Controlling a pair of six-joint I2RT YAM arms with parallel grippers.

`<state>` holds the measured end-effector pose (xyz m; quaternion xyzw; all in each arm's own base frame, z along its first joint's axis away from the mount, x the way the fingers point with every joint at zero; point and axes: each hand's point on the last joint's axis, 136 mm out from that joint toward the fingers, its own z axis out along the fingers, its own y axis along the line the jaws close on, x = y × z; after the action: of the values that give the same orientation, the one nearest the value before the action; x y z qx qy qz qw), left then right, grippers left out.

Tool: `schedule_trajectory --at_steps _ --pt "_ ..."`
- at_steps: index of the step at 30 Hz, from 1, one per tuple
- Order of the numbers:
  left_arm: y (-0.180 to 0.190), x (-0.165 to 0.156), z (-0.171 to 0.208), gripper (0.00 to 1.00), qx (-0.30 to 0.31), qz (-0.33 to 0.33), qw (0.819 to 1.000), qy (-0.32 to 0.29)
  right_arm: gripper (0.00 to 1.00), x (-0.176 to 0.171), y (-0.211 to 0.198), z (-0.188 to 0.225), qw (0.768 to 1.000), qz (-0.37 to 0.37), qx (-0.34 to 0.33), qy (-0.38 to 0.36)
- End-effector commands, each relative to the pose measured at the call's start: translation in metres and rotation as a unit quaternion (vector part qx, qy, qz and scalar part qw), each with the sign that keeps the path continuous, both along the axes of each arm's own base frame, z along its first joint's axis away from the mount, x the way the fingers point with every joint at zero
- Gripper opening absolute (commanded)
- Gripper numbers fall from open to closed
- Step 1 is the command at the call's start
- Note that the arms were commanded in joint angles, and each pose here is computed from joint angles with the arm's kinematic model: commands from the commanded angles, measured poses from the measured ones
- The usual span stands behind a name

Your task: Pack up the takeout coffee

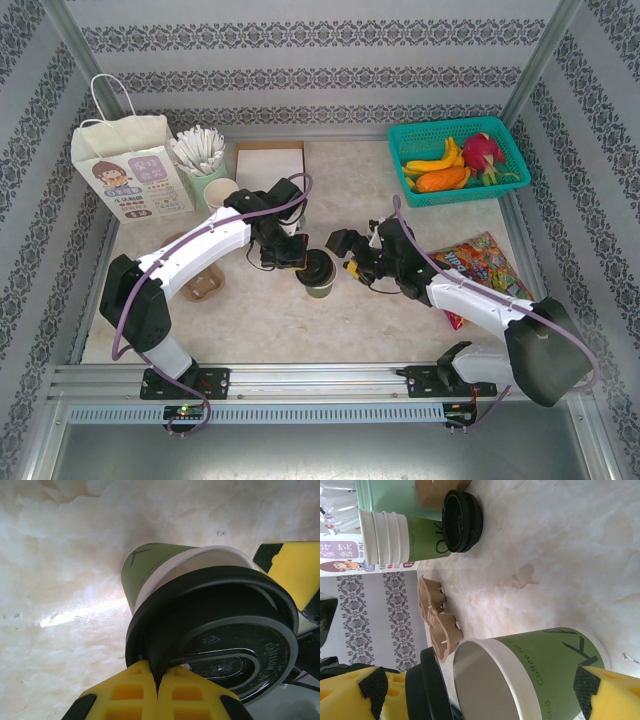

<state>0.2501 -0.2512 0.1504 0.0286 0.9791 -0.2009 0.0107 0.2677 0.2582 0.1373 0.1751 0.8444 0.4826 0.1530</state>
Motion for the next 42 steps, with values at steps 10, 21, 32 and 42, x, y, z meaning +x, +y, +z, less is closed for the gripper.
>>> schedule_trajectory --at_steps 10,21,32,42 --pt "-0.011 0.003 -0.004 0.00 0.009 -0.013 1.000 -0.007 0.97 -0.004 0.023 0.007 0.999 0.039 0.023 -0.008" --pt "-0.015 0.007 0.003 0.00 0.011 -0.016 1.000 -0.020 0.97 -0.006 0.030 0.006 0.998 0.054 0.024 -0.006" --pt "-0.002 0.005 0.004 0.00 0.045 -0.018 0.999 -0.024 0.98 -0.005 0.028 0.006 0.999 0.050 0.020 -0.007" --pt "0.008 0.002 0.004 0.00 0.065 -0.021 0.997 -0.027 0.98 -0.005 0.029 0.011 0.998 0.051 0.014 -0.014"
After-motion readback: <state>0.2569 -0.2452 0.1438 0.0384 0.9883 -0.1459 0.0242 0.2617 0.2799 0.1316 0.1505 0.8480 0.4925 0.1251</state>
